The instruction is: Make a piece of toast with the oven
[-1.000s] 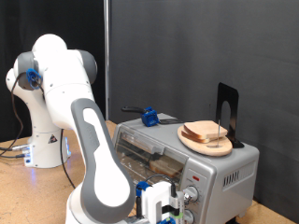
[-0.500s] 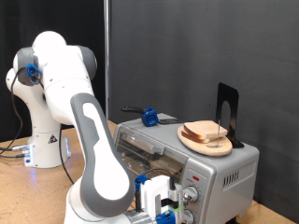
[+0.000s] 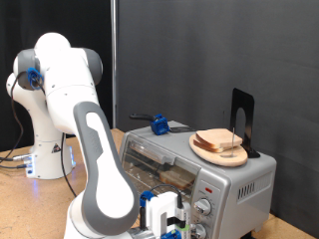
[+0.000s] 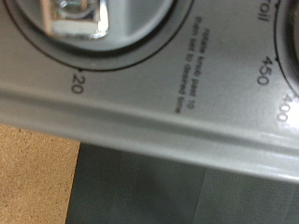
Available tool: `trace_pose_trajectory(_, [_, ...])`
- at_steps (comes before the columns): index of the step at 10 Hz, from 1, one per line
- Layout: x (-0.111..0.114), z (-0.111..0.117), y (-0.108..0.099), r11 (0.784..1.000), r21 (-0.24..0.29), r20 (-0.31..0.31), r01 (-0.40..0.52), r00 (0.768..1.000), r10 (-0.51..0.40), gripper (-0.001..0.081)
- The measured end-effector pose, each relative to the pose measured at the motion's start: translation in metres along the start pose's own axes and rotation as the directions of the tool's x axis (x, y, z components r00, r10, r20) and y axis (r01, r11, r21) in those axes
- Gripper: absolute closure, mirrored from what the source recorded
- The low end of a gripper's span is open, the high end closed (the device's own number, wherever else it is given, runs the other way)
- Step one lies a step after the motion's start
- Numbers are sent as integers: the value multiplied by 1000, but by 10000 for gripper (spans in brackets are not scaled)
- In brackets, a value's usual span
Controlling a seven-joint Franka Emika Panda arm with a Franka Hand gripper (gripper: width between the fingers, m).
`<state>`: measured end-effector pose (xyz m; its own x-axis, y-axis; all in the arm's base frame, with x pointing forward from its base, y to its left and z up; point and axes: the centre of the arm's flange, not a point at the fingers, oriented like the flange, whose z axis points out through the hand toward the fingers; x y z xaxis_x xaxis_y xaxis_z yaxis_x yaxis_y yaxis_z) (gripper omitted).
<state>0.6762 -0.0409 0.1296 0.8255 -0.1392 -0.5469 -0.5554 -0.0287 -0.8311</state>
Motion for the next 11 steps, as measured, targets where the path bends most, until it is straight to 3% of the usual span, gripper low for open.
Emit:
trace_pose_trajectory(1, [0,0,0,1000,-1,-2,16,1000,-16,711])
trace_pose_trajectory(3, [-1,0,-1,989,-11,-18,147,989,-148,711])
trace_pose_trajectory(6, [-6,-1,-2,935,-45,-51,352,934,-354,711])
trace_pose_trajectory(11, [-7,-2,-2,928,-55,-61,369,926,-372,708])
